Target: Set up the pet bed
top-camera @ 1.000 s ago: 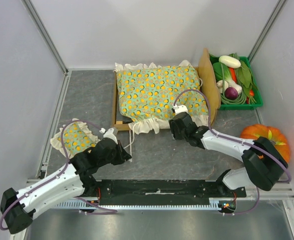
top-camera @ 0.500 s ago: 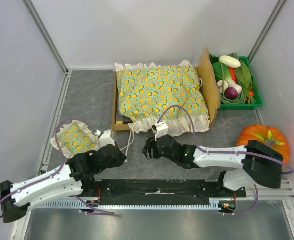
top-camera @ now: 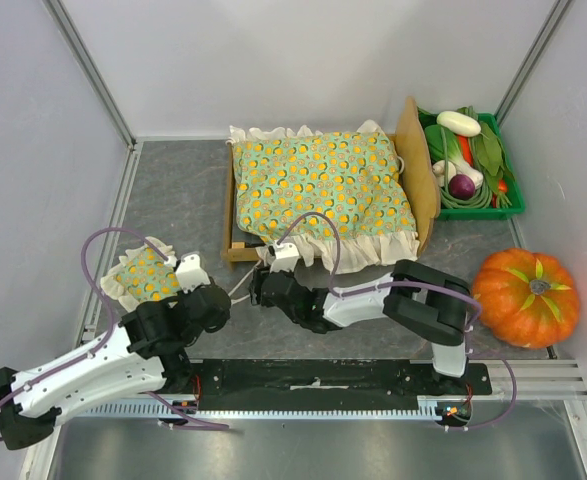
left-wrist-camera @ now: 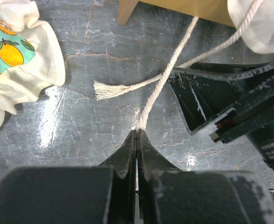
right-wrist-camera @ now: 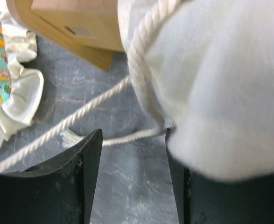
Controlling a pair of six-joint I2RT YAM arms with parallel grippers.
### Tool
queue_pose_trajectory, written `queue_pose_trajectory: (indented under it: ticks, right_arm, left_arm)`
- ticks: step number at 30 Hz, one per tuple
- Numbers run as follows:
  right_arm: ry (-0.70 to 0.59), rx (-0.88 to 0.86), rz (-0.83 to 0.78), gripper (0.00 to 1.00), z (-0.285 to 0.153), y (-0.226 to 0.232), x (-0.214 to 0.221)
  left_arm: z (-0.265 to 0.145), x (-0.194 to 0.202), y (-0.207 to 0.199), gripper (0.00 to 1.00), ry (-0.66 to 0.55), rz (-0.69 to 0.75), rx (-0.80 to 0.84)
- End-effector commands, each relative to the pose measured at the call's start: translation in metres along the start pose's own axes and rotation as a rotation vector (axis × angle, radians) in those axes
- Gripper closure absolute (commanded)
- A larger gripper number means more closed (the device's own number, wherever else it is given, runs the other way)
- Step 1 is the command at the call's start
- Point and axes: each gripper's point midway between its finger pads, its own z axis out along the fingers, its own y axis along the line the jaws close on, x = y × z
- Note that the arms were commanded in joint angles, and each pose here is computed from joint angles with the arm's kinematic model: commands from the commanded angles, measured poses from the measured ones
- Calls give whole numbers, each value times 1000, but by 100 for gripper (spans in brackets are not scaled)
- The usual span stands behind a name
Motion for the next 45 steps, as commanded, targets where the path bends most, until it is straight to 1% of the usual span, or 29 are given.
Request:
queue_pose_trajectory:
  ticks: [1, 2, 4, 6, 7, 8, 9, 11, 12, 13, 14, 15, 16, 17, 18, 19, 20, 21, 25, 28, 29, 31, 32, 34, 35, 37, 38, 41, 45]
  right_arm:
    - [-108, 28, 78, 38, 22, 9, -24]
    - [-102, 26, 105, 40, 26, 9, -22]
    - [-83, 20, 121, 50, 32, 6, -13]
    - [-72, 13, 120, 63, 31, 4, -9]
    - [-68, 9, 115, 77, 29, 4, -8]
    - [-56, 14, 99, 83, 27, -1, -4]
    - [-57, 1, 85, 93, 22, 2, -9]
    - [-34, -2, 50, 97, 13, -6, -4]
    - [-14, -56, 51, 95, 7, 4, -4]
    - [-2, -76, 40, 91, 4, 5, -2]
    - [23, -94, 28, 82, -2, 2, 6]
    - [33, -153, 35, 60, -10, 12, 3]
    - [53, -148, 32, 57, -16, 4, 10]
    - [38, -171, 47, 55, -25, 8, 1]
    - [39, -177, 53, 49, -31, 7, -1]
    - [54, -177, 54, 47, -38, 1, 3]
    - [43, -203, 70, 45, -46, 7, -7]
    - [53, -206, 69, 45, -50, 7, -7]
    - [71, -279, 175, 44, -71, 19, -14]
    - [46, -382, 293, 44, -81, 42, -31]
    - [66, -409, 323, 44, -81, 50, -30]
    - [67, -438, 359, 44, -80, 63, -37]
    - [91, -445, 375, 44, -76, 66, -31]
    - [82, -492, 436, 43, -74, 77, -38]
    - [97, -494, 448, 44, -70, 78, -31]
    - [114, -524, 484, 44, -68, 86, -30]
    - [136, -523, 488, 45, -65, 85, -22]
    - [160, -558, 532, 48, -66, 89, -16]
    - [169, -582, 548, 55, -67, 93, -15]
  left_arm:
    - [0, -18, 1, 98, -73, -60, -1]
    - [0, -18, -1, 98, -70, -67, 13]
    - [2, -19, -1, 98, -65, -62, 21]
    - [4, -19, -5, 98, -62, -64, 35]
    - [5, -16, -6, 98, -48, -55, 42]
    - [6, -15, -8, 98, -41, -51, 50]
    - [7, -15, -11, 98, -40, -58, 65]
    - [8, -11, -18, 98, -18, -57, 100]
    - [8, -14, -26, 98, -24, -72, 139]
    - [8, -7, -32, 98, 6, -68, 171]
    - [8, -4, -36, 98, 17, -70, 194]
    - [8, -2, -40, 98, 27, -74, 215]
    - [9, 2, -42, 98, 46, -82, 224]
    - [10, 5, -41, 98, 53, -83, 222]
    - [11, 7, -40, 98, 59, -87, 218]
    - [12, 11, -38, 98, 71, -87, 217]
    - [13, 14, -38, 98, 78, -85, 218]
    - [13, 16, -38, 98, 83, -87, 223]
    - [11, 25, -41, 98, 113, -78, 273]
    - [8, 28, -45, 98, 119, -83, 322]
    - [6, 26, -48, 98, 110, -91, 343]
    - [5, 27, -50, 98, 113, -88, 361]
    - [5, 27, -50, 98, 113, -88, 366]
    - [4, 28, -51, 98, 115, -87, 371]
    - [4, 27, -51, 98, 114, -87, 371]
    - [4, 26, -51, 98, 111, -89, 369]
    - [4, 26, -51, 98, 110, -89, 368]
    - [4, 23, -51, 98, 99, -95, 366]
    - [4, 20, -48, 98, 86, -95, 347]
